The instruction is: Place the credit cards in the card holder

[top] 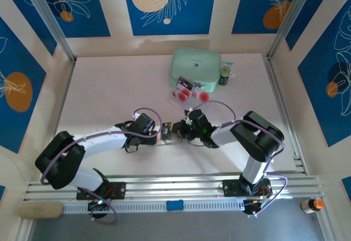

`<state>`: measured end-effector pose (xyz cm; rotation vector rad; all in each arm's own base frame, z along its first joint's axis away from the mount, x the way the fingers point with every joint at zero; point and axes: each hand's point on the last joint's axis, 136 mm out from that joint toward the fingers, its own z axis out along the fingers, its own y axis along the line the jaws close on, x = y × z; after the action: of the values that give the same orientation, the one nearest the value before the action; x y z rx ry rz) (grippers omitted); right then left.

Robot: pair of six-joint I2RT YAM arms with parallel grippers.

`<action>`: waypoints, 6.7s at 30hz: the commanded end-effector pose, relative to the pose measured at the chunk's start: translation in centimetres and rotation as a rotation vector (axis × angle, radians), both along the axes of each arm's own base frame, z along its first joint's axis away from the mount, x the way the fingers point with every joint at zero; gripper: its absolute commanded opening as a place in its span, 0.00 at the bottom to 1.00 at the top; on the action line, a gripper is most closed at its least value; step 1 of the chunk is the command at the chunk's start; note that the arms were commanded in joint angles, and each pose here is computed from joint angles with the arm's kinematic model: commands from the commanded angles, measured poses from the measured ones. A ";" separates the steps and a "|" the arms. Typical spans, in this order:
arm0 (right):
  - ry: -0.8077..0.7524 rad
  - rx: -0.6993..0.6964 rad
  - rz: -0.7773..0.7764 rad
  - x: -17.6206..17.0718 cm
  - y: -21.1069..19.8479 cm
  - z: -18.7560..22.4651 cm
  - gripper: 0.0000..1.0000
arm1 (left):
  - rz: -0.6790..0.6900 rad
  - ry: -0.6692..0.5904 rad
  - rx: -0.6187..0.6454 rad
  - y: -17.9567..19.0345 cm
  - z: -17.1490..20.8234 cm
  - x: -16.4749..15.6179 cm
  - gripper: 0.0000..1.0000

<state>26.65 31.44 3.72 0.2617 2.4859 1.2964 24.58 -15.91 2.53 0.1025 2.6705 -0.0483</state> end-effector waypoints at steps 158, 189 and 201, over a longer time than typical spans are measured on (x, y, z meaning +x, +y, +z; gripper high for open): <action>0.082 -0.462 0.445 -1.7 5.3 -0.3 0.00 | 0.256 0.099 0.042 6.2 -1.7 -0.7 1.00; 0.053 -0.408 0.431 -1.3 5.6 2.7 0.00 | 0.232 0.076 0.013 5.4 -0.5 0.1 1.00; 0.039 -0.395 0.337 1.7 0.4 3.1 0.00 | 0.166 -0.088 -0.098 3.6 7.2 2.2 1.00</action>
<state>28.78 32.57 7.05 -0.2043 2.8255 0.8593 26.55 -11.90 8.47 -0.1715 2.5837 -0.0918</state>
